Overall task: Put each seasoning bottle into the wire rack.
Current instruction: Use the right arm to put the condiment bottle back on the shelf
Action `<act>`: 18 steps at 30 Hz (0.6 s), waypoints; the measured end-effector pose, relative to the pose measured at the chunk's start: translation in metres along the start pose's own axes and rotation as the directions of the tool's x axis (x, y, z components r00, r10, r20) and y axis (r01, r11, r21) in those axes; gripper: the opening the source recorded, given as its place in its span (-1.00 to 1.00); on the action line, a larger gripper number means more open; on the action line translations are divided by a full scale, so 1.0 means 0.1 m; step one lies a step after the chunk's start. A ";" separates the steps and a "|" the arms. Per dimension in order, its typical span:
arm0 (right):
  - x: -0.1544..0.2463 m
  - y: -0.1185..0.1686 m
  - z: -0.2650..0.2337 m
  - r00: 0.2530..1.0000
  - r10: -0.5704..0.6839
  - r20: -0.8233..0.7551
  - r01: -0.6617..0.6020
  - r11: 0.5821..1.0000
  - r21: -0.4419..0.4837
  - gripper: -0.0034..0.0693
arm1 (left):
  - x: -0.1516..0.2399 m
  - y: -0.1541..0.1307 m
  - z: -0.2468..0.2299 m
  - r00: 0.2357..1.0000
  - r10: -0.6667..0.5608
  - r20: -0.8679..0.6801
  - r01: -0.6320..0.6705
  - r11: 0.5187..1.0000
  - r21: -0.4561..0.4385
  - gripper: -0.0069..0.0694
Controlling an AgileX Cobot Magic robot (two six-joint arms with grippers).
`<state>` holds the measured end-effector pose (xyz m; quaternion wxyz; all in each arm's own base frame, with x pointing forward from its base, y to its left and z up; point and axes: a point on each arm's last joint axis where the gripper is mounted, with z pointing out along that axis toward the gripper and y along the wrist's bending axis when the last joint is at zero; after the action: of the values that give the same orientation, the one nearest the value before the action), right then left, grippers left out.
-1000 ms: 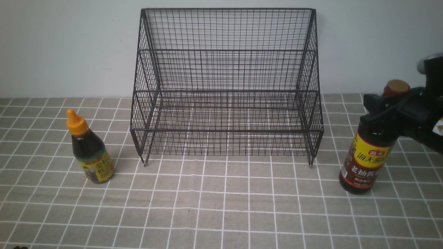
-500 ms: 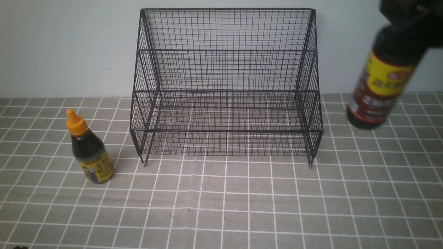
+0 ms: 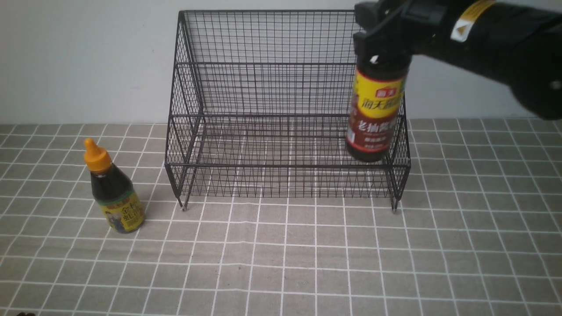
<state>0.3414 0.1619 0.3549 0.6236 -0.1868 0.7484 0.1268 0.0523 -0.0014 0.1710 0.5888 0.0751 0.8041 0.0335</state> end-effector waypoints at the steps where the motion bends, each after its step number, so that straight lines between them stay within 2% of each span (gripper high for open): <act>1: 0.02 0.00 0.02 1.000 0.005 -0.007 -0.005 1.000 0.000 -0.18 | 0.00 0.00 0.00 1.000 0.000 0.000 0.000 1.000 0.000 -0.84; 11: 0.44 0.01 0.29 0.980 0.030 -0.198 -0.029 1.000 0.007 -0.18 | 0.00 0.00 0.00 1.000 0.000 0.000 0.000 1.000 0.000 -0.84; 14: 0.43 0.01 0.29 0.979 0.030 -0.203 -0.029 1.000 0.008 -0.16 | 0.00 0.00 0.00 1.000 0.000 0.000 0.000 1.000 0.000 -0.84; 18: 0.39 0.00 0.26 0.976 0.032 -0.214 -0.030 0.999 0.012 0.21 | 0.00 0.00 0.00 1.000 0.000 0.000 0.000 1.000 0.000 -0.84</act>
<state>0.3580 0.1683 0.3123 0.5382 -0.1850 0.8145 0.1126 0.0523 -0.0014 0.1710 0.5888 0.0751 0.8041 0.0335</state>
